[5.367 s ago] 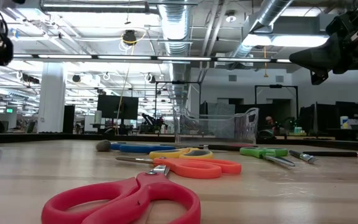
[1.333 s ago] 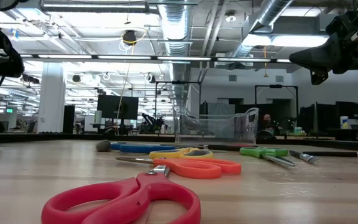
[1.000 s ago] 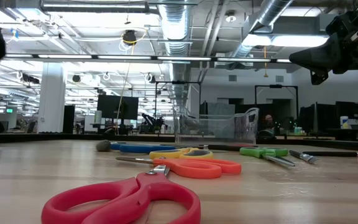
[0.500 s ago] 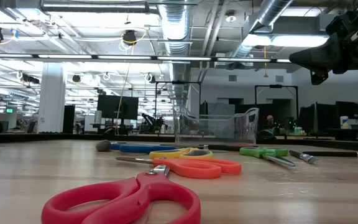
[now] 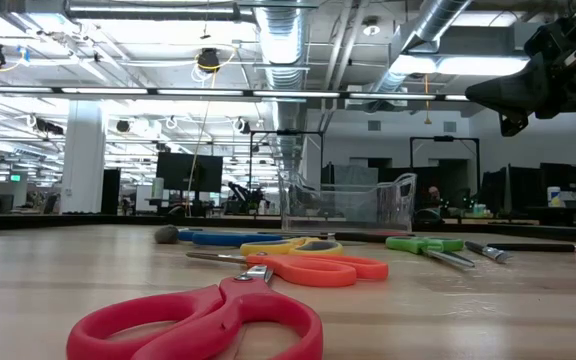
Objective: Pick & Place Paint Supplies
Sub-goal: Put the eyeshadow brush into the transparent bin
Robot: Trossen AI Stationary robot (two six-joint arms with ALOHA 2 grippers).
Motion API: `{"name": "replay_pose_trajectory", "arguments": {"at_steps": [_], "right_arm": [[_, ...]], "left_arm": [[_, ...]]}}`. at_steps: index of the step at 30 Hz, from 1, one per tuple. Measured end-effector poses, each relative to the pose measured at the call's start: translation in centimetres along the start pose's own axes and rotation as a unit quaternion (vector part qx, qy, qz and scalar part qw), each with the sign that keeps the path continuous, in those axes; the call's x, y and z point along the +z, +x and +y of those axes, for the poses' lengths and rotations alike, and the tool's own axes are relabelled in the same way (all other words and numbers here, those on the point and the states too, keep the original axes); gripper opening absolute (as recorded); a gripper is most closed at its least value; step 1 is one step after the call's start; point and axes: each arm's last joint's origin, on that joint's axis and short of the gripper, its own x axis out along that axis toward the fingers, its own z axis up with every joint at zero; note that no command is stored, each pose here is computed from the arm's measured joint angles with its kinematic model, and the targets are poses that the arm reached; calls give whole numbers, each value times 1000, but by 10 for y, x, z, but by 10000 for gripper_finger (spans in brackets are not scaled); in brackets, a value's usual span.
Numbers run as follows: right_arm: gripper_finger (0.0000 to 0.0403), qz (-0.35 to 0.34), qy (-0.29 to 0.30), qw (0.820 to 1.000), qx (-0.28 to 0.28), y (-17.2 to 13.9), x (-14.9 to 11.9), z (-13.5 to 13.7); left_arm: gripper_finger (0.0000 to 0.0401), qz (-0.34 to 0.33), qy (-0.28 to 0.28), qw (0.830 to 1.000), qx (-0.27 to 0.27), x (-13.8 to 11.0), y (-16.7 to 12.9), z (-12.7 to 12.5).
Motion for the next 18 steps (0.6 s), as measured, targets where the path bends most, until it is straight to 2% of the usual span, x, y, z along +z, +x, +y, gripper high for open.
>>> {"name": "replay_pose_trajectory", "arguments": {"at_steps": [3, 6, 12, 15, 18], "right_arm": [[8, 0, 0, 1000, 0, 0, 0, 0], [8, 0, 0, 1000, 0, 0, 0, 0], [8, 0, 0, 1000, 0, 0, 0, 0], [8, 0, 0, 1000, 0, 0, 0, 0], [9, 0, 0, 1000, 0, 0, 0, 0]], "left_arm": [[228, 51, -28, 998, 12, -12, 15, 14], [228, 130, -47, 990, 31, -33, 29, 24], [228, 252, -54, 962, 85, -70, 50, 36], [228, 288, -81, 947, 114, -85, 60, 41], [227, 340, -106, 925, 130, -103, 68, 47]]}}
